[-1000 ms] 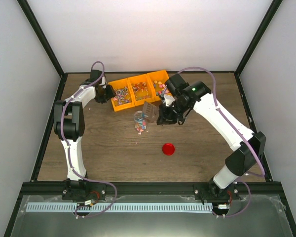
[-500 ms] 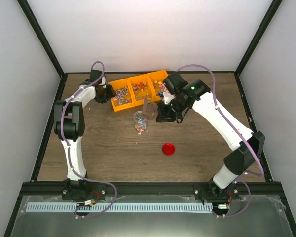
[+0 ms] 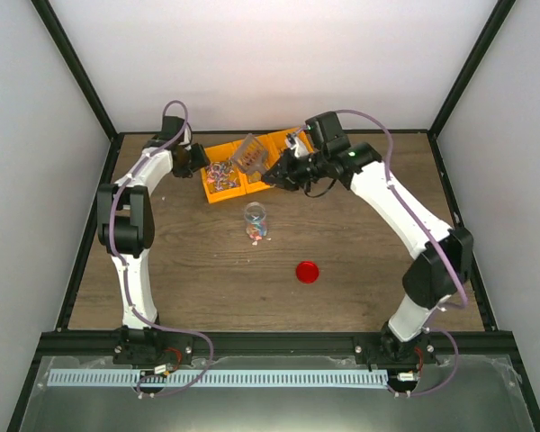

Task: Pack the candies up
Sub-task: Scoop the fake candies from the storage box.

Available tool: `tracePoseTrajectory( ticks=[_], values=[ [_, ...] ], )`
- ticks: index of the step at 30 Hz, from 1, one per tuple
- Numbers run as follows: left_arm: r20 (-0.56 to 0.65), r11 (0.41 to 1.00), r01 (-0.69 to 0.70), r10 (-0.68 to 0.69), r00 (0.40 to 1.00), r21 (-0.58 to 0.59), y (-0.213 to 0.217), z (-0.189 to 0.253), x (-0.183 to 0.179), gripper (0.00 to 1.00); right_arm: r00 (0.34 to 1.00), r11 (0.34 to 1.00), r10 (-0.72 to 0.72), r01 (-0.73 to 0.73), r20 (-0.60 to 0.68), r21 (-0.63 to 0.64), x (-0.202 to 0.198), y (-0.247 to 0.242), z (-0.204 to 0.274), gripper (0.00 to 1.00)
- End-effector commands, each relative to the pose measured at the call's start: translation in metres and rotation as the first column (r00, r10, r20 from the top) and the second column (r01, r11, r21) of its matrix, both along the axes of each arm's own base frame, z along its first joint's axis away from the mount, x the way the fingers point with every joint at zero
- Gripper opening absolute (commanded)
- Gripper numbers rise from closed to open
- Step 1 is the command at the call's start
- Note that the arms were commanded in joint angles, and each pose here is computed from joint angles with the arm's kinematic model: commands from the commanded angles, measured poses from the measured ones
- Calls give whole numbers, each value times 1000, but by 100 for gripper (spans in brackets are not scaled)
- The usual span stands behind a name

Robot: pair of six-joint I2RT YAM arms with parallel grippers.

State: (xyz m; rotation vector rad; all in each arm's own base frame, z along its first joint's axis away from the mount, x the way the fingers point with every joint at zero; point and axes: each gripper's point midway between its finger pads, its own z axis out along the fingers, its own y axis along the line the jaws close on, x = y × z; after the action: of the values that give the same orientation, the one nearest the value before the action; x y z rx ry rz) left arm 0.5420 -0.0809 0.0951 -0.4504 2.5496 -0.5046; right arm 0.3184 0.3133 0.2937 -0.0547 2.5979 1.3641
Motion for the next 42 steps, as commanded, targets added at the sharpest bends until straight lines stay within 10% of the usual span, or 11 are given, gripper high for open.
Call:
tracePoseTrajectory(
  ticks=[1, 9, 24, 42],
  values=[
    [14, 998, -25, 24, 1000, 58, 10, 13, 6, 52, 1000, 985, -8, 11, -19, 173, 37, 28, 18, 1],
    [-44, 980, -36, 45, 998, 197, 15, 0, 3, 38, 984, 911, -41, 107, -171, 399, 71, 58, 13, 1],
    [-107, 964, 8, 21, 994, 264, 1, -20, -23, 5, 886, 886, -157, 322, -437, 335, 88, 58, -27, 1],
    [-116, 971, 62, -36, 993, 231, -15, -20, -48, 4, 782, 931, -127, 307, -610, 200, 44, 73, -64, 1]
  ],
)
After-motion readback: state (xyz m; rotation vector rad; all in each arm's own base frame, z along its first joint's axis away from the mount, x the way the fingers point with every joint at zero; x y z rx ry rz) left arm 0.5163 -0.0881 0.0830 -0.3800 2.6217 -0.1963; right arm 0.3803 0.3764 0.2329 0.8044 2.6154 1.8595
